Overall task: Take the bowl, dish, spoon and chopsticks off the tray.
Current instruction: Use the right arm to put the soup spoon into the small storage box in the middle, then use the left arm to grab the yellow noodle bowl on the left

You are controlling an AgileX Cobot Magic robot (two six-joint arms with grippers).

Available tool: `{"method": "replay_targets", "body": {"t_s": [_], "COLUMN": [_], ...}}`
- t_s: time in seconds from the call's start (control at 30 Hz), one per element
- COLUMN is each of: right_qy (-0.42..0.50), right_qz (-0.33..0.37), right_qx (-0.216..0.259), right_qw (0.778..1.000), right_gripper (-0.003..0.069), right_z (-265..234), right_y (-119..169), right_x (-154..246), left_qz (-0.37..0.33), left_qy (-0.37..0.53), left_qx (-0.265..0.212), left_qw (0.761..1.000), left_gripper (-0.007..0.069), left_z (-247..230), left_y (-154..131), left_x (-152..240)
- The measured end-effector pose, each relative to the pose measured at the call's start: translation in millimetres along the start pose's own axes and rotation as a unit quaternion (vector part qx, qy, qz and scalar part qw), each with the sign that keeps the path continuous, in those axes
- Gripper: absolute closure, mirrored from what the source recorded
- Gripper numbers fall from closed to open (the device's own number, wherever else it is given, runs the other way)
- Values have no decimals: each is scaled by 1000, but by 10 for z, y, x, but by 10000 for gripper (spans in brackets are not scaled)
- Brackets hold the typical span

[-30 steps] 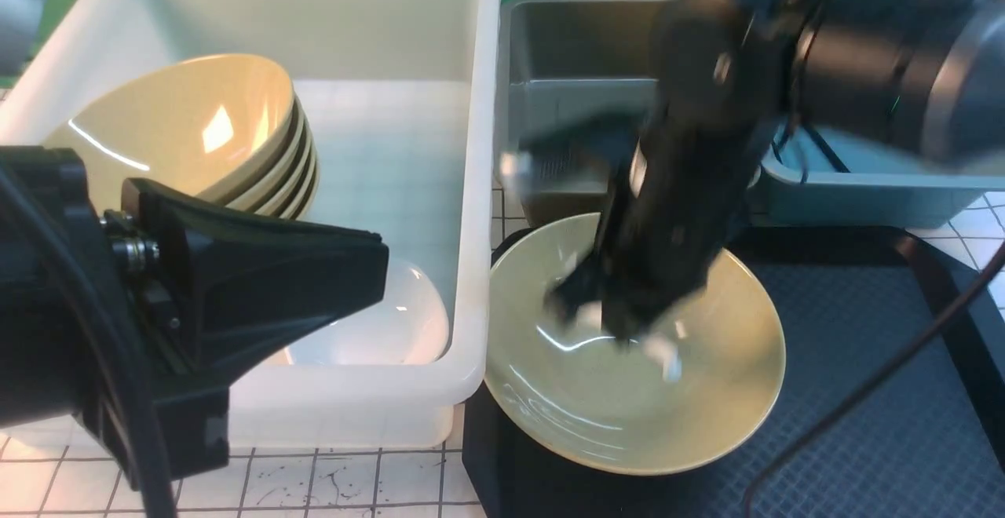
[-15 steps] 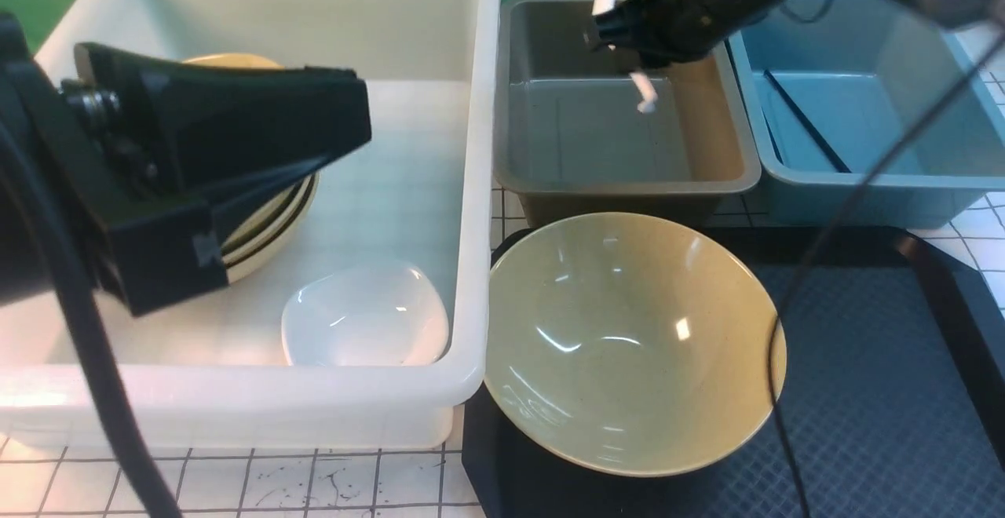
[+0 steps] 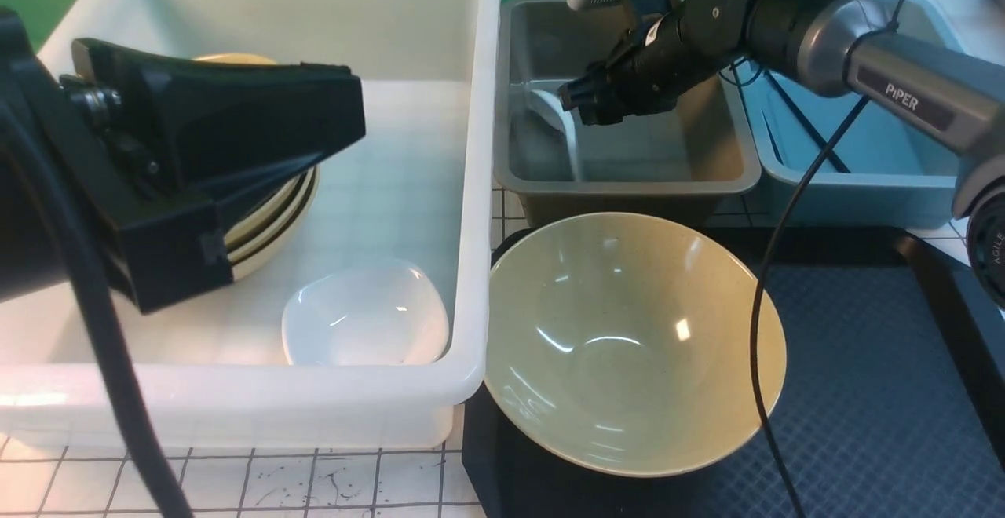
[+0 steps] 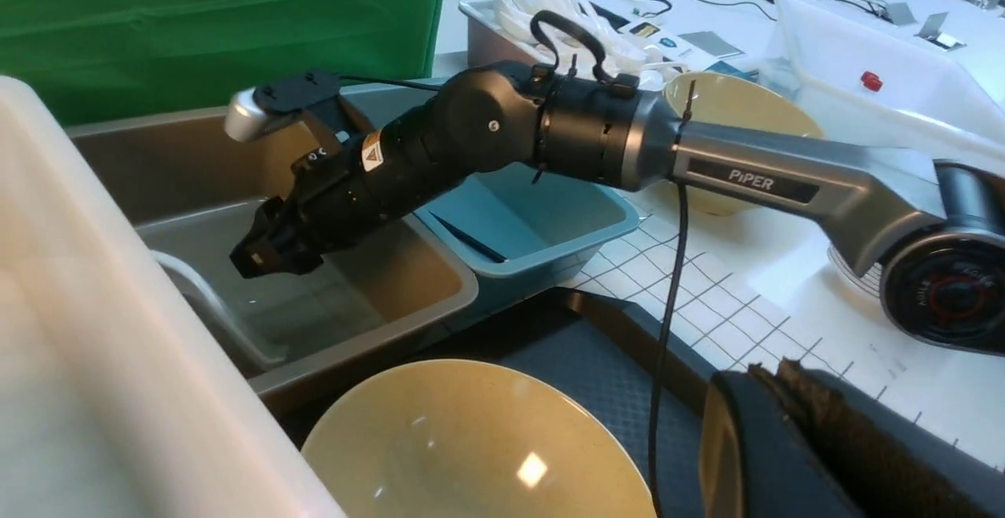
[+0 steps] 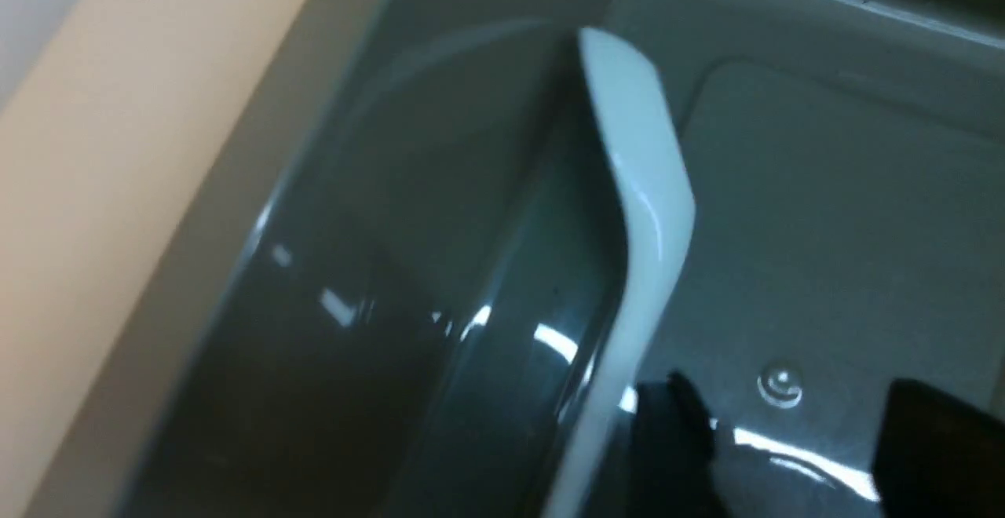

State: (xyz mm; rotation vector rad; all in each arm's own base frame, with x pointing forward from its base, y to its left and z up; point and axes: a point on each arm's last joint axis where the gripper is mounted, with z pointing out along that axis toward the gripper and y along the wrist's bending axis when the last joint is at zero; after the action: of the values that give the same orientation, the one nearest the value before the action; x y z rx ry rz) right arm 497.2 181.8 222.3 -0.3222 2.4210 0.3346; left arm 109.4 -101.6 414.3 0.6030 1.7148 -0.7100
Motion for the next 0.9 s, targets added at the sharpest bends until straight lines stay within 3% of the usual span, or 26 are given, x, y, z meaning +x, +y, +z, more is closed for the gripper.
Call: {"method": "replay_targets", "body": {"t_s": [0.1, 0.2, 0.3, 0.47, 0.57, 0.77, 0.9], "right_qy": [20, 42, 67, 71, 30, -11, -20], "right_qz": [-8, -39, -72, -121, -131, -125, -99], "right_qx": [-4, -10, -19, -20, 4, 24, 24], "right_qw": [1000, 998, 995, 990, 991, 992, 995], "right_gripper": [205, 219, 315, 557, 622, 632, 632], "right_z": [-227, -658, -1197, -2215, -2681, -3622, -4089], "right_y": [41, 112, 192, 305, 315, 327, 305], "right_x": [-44, -124, -171, -181, -172, 348, 1032], "left_qz": [-5, -8, -8, -29, -44, -52, -23], "left_qy": [4, 28, 73, 140, 160, 233, 286], "left_qx": [1, 5, 11, 18, 22, 54, 89], "left_qw": [1000, 1000, 997, 990, 986, 970, 954], "left_gripper": [626, 626, 626, 626, 626, 626, 626], "left_z": [0, 20, 75, 277, 425, 849, 1161], "left_y": [-2, -6, -5, 26, 43, -18, -234], "left_x": [8, 50, 131, 260, 267, 282, 441]}}
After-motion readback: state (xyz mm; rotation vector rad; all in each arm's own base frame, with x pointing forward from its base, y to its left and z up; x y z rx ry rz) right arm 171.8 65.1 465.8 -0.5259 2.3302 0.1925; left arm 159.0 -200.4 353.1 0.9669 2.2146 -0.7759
